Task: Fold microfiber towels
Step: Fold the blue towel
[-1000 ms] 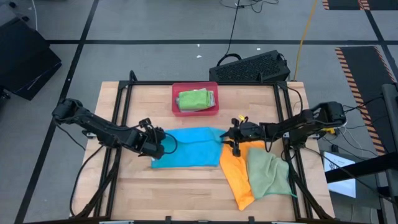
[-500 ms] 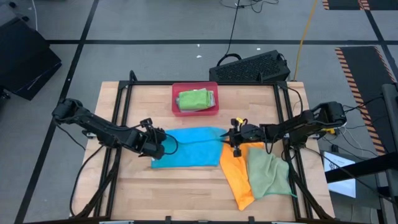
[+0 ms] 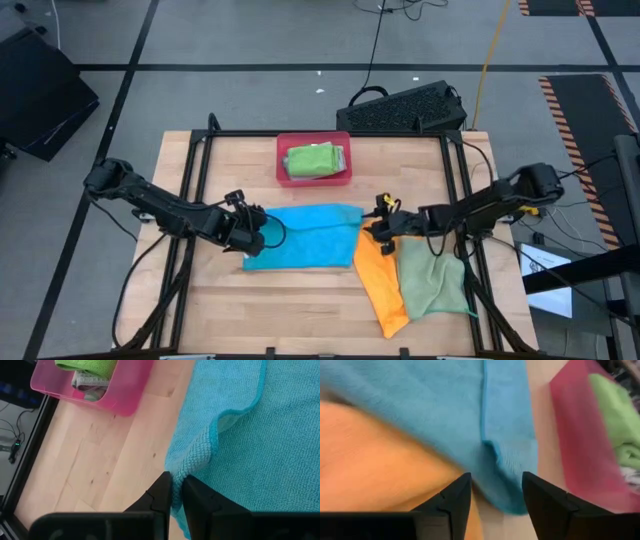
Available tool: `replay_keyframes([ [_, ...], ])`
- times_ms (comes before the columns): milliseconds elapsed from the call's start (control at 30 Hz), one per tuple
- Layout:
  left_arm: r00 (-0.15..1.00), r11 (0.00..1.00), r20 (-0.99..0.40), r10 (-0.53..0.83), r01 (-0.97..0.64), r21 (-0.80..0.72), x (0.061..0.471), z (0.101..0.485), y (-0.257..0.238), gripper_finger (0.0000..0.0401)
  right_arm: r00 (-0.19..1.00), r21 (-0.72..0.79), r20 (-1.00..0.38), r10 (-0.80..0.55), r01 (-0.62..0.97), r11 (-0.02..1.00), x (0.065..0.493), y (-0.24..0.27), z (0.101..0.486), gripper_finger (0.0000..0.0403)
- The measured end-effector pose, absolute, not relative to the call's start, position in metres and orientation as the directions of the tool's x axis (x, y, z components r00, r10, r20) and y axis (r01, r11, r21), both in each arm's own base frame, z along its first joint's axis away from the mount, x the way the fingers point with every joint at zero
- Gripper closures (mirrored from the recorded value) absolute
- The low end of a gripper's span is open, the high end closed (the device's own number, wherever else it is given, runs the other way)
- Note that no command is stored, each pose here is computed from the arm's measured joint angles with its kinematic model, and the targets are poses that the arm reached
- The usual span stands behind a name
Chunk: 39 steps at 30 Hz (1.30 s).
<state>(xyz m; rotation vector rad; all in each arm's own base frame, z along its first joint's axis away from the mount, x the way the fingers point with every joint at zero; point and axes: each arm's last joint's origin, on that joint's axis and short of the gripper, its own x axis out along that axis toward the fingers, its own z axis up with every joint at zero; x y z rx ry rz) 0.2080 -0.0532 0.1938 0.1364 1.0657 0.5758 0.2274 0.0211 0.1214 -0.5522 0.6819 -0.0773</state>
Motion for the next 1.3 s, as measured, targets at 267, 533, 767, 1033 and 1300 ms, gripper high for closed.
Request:
replay_keyframes([
  [267,0.353,0.844,-0.786,0.507,-0.388,0.370,0.208,0.194,-0.053,0.0354,0.790,-0.561,-0.522,-0.321,-0.035,0.827,0.238,0.008,0.113,0.0339],
  [533,0.297,0.850,-0.821,0.488,-0.376,0.369,0.199,0.188,-0.055,0.0325,0.821,-0.539,-0.477,-0.313,0.007,0.842,0.241,0.009,0.120,0.0390],
  [767,0.335,0.878,-0.831,0.445,-0.344,0.332,0.193,0.181,-0.069,0.0196,0.825,-0.518,-0.470,-0.313,0.029,0.855,0.241,0.009,0.120,0.0398],
  [1033,0.158,0.735,-0.794,0.587,-0.516,0.440,0.168,0.182,-0.062,0.0154,0.817,-0.439,-0.460,-0.348,0.132,0.889,0.242,-0.001,0.121,0.0401],
  [1300,0.400,0.888,-0.832,0.385,-0.407,0.215,0.185,0.179,-0.095,0.0222,0.806,-0.371,-0.463,-0.369,0.203,0.906,0.242,-0.012,0.121,0.0401],
])
